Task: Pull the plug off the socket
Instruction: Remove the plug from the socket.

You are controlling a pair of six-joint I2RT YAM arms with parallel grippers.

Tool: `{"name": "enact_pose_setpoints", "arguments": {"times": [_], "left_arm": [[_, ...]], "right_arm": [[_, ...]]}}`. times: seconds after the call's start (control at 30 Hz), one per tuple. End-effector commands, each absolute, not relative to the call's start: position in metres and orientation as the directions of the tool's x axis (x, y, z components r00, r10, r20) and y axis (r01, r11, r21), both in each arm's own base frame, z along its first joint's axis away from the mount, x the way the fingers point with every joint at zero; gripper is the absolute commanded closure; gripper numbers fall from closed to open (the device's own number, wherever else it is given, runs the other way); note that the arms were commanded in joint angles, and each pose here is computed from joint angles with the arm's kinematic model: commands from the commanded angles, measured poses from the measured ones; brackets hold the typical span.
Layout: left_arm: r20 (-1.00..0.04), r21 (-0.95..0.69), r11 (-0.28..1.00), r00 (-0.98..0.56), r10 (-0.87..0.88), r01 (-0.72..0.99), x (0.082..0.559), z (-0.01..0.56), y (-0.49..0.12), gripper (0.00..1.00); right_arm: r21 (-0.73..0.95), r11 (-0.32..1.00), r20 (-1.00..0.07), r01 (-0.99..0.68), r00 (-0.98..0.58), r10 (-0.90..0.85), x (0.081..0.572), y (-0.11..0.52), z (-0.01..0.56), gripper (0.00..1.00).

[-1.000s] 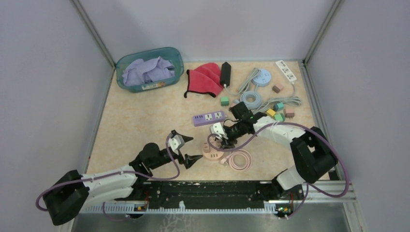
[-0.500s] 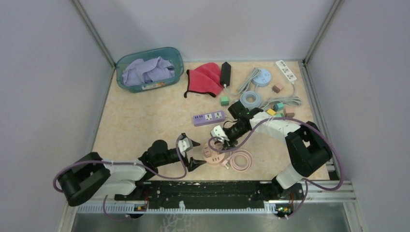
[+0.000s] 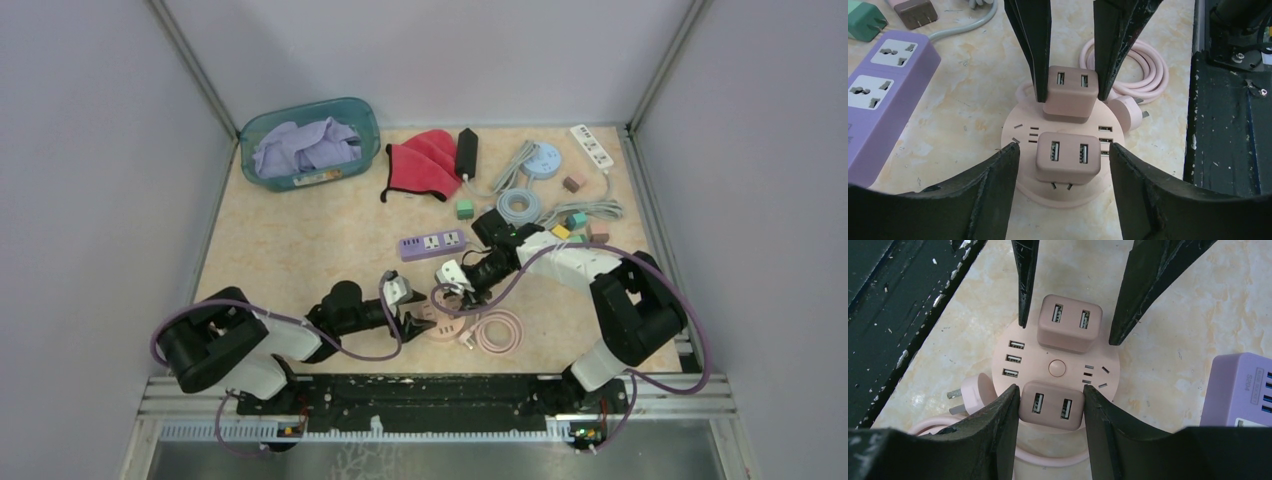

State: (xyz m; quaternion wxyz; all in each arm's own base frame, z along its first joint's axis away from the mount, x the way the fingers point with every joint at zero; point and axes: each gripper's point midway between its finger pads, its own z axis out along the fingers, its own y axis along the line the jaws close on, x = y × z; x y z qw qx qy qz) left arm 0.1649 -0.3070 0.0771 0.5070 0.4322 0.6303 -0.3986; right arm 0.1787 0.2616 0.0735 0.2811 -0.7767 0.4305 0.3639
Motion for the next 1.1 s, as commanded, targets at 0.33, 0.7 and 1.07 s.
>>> {"name": "enact_pose_setpoints", "arguments": {"times": [0.33, 0.7, 1.07], "left_arm": [[-0.983, -0.016, 0.286, -0.068, 0.173, 0.958, 0.17, 0.08, -0.328, 0.37], [-0.972, 0.006, 0.29, -0.063, 0.228, 0.957, 0.17, 0.068, -0.325, 0.49], [-0.965, -0.01, 0.285, -0.084, 0.25, 0.959, 0.17, 0.063, -0.327, 0.93]], "right_arm": [[-0.158, -0.475, -0.819, -0.866, 0.383, -0.426, 0.18, 0.269, 0.082, 0.69], [-0.157, -0.47, -0.817, -0.869, 0.382, -0.433, 0.18, 0.269, 0.08, 0.61], [-0.165, -0.455, -0.811, -0.875, 0.383, -0.443, 0.182, 0.268, 0.078, 0.4]]}}
